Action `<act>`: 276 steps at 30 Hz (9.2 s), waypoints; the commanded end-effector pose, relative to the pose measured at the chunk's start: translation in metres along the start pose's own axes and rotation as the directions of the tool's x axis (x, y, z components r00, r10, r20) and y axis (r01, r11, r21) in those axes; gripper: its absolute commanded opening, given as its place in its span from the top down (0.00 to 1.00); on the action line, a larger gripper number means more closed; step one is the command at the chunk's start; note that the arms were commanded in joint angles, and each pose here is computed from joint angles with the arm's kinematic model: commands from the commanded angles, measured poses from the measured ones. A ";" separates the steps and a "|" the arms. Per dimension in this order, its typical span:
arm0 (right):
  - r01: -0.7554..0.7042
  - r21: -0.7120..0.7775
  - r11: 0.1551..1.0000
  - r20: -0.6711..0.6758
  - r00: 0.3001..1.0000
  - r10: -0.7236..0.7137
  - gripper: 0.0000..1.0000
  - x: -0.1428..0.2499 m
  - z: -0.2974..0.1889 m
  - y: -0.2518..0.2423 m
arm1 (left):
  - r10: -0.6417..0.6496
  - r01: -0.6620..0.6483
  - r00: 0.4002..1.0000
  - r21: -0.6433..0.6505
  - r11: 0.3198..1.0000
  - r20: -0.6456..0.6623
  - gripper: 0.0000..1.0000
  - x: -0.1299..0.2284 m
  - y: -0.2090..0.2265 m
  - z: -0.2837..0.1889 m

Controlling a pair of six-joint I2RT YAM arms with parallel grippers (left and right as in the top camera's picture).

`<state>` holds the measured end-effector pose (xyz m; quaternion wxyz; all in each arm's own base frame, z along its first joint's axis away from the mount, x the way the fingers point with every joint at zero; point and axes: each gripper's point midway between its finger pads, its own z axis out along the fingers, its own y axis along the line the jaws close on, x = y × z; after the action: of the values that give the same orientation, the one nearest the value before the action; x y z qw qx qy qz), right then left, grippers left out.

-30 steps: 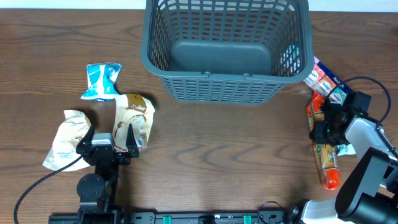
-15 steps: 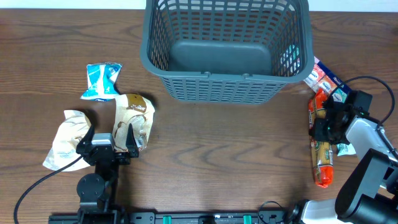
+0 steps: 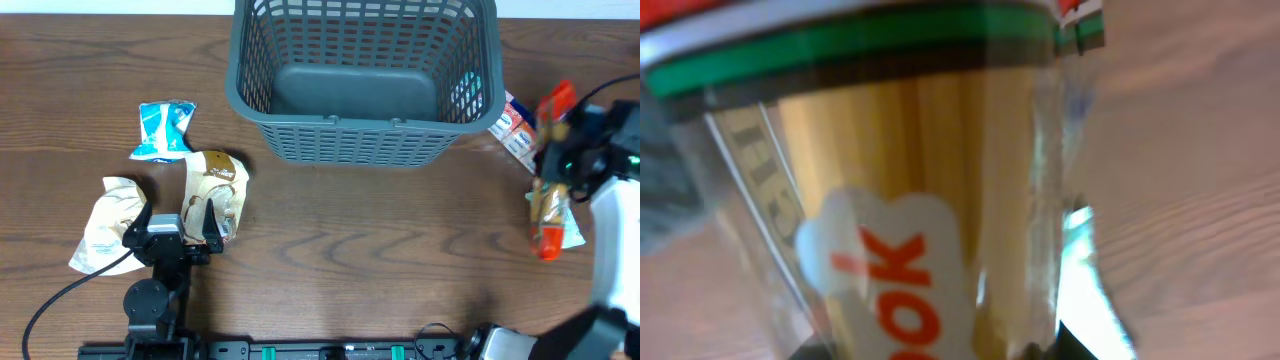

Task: Pack container
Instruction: 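Lift the spaghetti pack with the right gripper toward the basket, then lower the spaghetti pack into the basket and open the right gripper, then move the right gripper back to the tissue packet multi-pack, then grasp the tissue packet multi-pack with the right gripper, then carry the tissue multi-pack into the basket and release it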

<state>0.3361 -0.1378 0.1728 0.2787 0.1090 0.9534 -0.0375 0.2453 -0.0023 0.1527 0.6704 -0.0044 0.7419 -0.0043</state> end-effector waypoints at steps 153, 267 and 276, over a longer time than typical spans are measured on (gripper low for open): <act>0.647 -0.160 0.745 -0.006 0.754 -0.656 0.01 -0.129 -0.007 0.017 | -0.003 0.004 0.999 0.007 1.000 -0.050 0.01 0.015 -0.001 0.000; 0.394 -0.099 0.914 0.031 0.919 -0.392 0.99 -0.172 0.035 0.044 | -0.004 0.004 0.999 0.015 1.000 -0.048 0.01 0.015 -0.003 0.000; 0.291 0.053 0.955 0.297 0.909 -0.293 0.99 -0.220 -0.080 0.034 | -0.004 0.005 0.999 0.015 1.000 -0.048 0.01 0.015 -0.003 0.000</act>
<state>0.4910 -0.1362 0.3259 0.3754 -0.0662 0.9198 -0.0932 0.2453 -0.0024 0.1530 0.6709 -0.0044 0.7416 -0.0046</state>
